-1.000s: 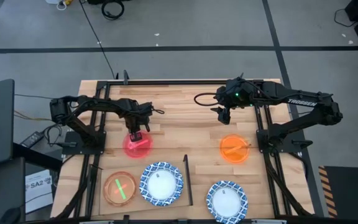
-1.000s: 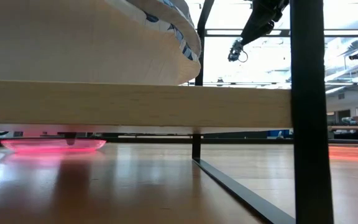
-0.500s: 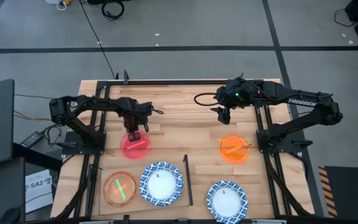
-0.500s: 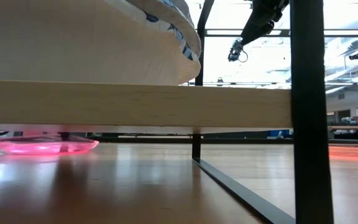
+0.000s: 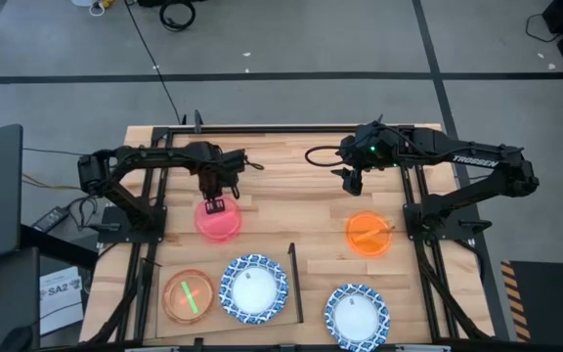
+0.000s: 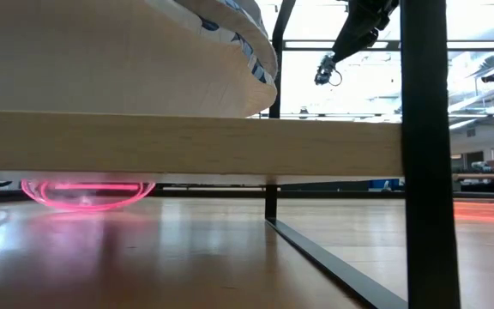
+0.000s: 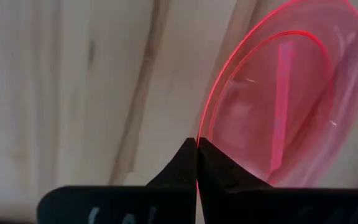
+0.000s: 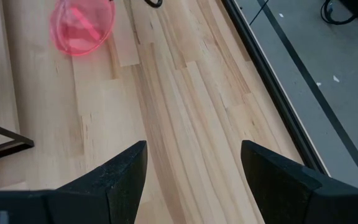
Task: Place and stack plates onto a shelf
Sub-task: Stack the pink plate on top of the green plate on the shelf
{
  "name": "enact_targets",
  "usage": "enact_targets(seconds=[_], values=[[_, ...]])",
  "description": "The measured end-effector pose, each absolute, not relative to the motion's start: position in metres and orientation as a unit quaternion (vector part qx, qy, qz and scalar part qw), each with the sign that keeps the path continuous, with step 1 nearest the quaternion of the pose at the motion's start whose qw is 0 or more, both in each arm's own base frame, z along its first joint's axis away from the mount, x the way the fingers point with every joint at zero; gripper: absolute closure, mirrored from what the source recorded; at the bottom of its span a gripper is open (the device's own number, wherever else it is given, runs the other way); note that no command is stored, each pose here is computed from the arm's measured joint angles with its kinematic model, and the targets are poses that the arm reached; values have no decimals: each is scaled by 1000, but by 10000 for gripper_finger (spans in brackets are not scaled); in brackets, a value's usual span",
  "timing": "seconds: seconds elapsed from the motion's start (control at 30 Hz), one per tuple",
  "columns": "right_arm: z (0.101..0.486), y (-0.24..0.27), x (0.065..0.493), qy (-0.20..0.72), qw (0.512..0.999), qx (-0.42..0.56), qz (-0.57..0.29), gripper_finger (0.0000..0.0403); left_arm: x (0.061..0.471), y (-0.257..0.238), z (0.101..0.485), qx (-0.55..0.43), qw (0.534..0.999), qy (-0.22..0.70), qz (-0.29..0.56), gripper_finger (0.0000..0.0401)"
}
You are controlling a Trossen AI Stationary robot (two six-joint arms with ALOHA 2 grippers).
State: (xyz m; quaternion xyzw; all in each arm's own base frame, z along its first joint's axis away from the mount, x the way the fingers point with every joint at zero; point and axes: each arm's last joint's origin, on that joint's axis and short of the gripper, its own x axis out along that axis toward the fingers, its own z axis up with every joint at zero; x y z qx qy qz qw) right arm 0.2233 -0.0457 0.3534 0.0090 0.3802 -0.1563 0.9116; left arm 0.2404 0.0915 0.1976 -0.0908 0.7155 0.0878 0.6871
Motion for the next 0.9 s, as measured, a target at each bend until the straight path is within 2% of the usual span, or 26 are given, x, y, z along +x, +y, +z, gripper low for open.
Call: enact_targets(seconds=[0.4, 0.9], values=[[353, -46, 223, 380, 912, 9, -156, 137, 254, 97, 265, -62, 698, 706, 104, 400], [353, -46, 223, 380, 912, 9, -156, 137, 254, 79, 336, -40, 709, 700, 84, 400]])
